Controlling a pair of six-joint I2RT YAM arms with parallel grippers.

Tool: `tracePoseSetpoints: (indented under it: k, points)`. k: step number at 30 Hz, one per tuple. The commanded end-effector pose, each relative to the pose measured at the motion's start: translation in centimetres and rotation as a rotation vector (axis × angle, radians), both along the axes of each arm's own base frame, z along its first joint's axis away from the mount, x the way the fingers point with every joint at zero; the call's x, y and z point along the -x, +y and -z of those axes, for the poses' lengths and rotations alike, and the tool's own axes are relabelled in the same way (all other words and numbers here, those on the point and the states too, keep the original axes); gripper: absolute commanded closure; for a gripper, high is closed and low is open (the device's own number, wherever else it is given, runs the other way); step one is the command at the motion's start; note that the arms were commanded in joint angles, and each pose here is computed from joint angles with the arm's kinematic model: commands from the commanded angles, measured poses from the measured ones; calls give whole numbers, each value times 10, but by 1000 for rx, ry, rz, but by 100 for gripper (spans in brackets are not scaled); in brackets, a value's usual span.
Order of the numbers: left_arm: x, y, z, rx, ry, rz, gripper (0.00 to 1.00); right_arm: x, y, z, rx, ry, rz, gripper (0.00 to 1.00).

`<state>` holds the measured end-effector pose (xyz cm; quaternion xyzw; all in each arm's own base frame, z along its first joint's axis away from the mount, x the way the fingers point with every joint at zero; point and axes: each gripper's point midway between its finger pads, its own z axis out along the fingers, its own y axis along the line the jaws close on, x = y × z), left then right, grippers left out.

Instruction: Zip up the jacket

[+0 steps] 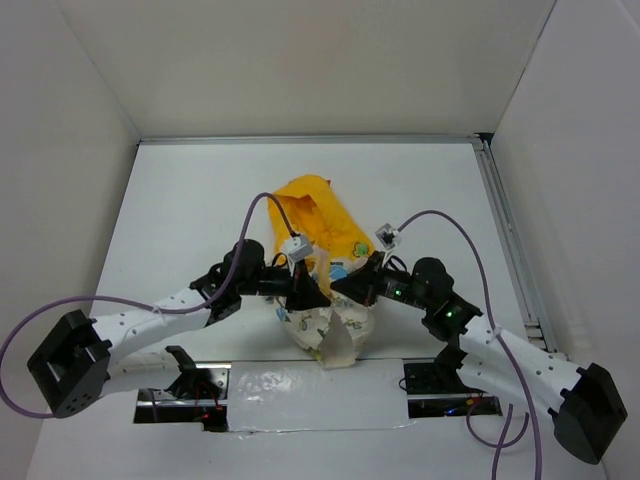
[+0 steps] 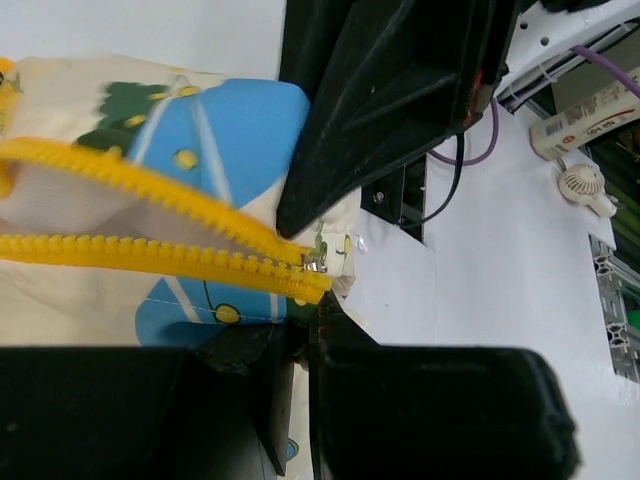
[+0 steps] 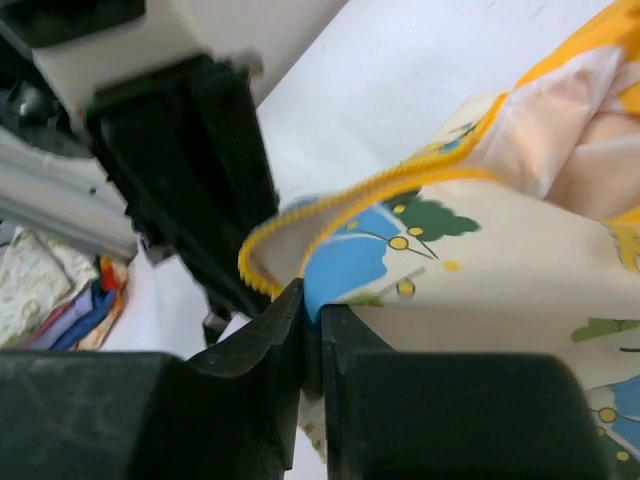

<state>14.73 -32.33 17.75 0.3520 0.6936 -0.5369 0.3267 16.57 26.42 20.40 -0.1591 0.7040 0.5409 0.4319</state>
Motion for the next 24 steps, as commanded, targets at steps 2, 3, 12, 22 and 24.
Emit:
tracePoseSetpoints:
  k: [2, 3, 12, 22, 24]
  points:
    - [21, -1, 6, -51, 99, 31, 100, -34, -3, -55, 21, -129, 123, 71]
    - [13, -4, -3, -45, 94, 1, 100, -30, -2, -41, 76, -79, 108, 57]
    - [-49, 6, -19, -169, 293, -355, 100, -21, -20, 5, 360, 47, 269, 31]
    - [-57, 24, -26, -108, 344, -409, 100, 12, -16, -10, 210, 14, 178, 31]
    - [-55, 26, -28, -96, 353, -397, 100, 18, -16, -17, 177, 0, 156, 32]
